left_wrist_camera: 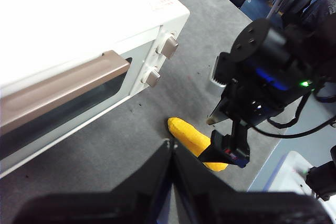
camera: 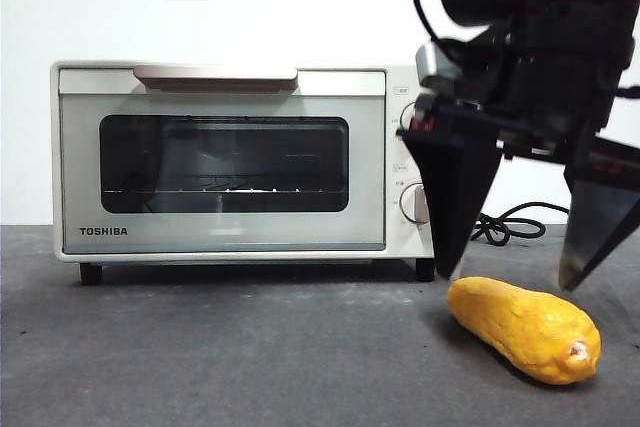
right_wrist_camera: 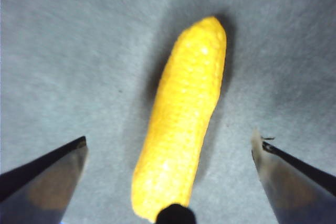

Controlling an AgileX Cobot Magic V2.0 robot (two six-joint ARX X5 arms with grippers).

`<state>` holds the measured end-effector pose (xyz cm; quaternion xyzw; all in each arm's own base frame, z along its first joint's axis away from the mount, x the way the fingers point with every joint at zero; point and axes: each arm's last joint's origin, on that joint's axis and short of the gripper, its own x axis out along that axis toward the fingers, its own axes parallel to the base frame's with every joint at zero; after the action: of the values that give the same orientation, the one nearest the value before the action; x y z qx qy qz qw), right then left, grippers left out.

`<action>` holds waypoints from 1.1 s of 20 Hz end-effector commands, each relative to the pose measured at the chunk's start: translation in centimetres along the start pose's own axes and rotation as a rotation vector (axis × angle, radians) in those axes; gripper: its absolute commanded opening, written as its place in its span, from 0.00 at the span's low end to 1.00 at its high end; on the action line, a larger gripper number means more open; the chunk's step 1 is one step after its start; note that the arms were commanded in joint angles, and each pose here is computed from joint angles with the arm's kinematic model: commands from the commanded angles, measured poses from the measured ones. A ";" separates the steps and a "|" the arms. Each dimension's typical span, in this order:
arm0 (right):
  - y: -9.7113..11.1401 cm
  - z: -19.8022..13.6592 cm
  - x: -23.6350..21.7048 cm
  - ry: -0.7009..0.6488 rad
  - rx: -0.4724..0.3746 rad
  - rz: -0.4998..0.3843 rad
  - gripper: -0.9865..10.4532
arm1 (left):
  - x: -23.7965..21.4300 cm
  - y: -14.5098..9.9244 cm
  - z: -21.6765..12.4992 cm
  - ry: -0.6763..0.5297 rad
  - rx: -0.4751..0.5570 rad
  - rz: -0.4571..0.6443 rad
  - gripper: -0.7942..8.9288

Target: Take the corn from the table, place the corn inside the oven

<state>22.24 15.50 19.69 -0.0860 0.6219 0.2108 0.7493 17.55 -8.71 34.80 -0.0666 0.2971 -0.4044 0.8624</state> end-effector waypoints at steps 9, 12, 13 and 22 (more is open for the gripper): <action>-0.1 0.0 1.9 0.096 0.000 -0.008 0.07 | 0.1 0.0 0.0 0.008 0.011 -0.004 0.08; 0.3 -0.2 1.9 0.102 -0.014 -0.005 0.07 | 0.1 0.0 0.0 0.002 0.013 0.007 0.08; 0.6 -0.3 1.8 0.107 -0.024 0.009 0.07 | 0.1 0.1 0.1 -0.004 0.016 0.027 0.08; 6.1 -2.9 -2.9 -0.028 -0.178 0.148 0.07 | 0.7 0.7 2.1 -0.193 0.092 0.176 0.08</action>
<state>16.65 19.22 22.63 -0.1125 0.5922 0.3258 0.7283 19.38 -8.92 35.99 -0.0456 0.2023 -0.3310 0.9206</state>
